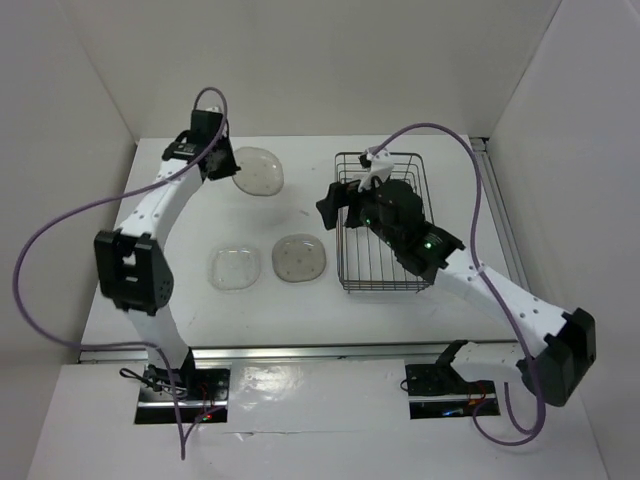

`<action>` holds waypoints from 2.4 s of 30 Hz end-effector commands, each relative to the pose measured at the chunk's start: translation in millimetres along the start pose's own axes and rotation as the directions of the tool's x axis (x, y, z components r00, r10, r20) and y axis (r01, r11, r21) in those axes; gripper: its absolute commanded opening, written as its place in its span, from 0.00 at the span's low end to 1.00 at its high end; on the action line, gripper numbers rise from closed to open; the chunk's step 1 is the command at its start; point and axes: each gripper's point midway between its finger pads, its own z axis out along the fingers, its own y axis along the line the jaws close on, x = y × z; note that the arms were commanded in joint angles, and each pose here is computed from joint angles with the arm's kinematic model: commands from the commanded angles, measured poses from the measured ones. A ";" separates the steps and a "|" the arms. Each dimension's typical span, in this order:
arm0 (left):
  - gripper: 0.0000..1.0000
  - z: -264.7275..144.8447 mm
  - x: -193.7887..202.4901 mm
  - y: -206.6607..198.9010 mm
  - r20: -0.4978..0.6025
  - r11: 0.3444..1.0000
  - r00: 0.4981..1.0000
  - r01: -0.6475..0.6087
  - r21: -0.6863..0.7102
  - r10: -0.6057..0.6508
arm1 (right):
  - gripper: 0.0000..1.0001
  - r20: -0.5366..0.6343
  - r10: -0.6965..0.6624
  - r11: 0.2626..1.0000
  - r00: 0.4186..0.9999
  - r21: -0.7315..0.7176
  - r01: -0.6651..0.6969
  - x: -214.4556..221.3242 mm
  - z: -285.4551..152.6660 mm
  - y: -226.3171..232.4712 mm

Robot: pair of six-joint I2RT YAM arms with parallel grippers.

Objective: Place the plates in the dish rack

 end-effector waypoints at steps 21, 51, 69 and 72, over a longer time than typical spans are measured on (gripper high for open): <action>0.00 -182.9 -26.3 -92.2 0.306 0.889 0.952 -0.143 0.436 0.003 | 0.93 0.080 0.058 0.951 0.995 -0.309 -0.031 -58.3 59.6 -25.7; 0.00 -193.2 -4.0 -135.2 0.240 0.762 0.970 -0.171 0.624 0.021 | 0.08 -0.002 0.250 0.862 0.968 -0.456 -0.223 -47.0 95.1 -21.5; 1.00 -196.0 -21.9 -92.7 0.291 0.899 0.956 -0.090 0.428 -0.042 | 0.00 0.207 0.066 0.826 0.976 0.538 -0.170 -92.7 8.1 -149.9; 1.00 -192.6 -25.1 -86.8 0.275 0.922 0.961 -0.075 0.380 -0.035 | 0.00 0.176 -0.016 0.727 0.984 0.678 -0.109 -95.4 -22.1 -168.3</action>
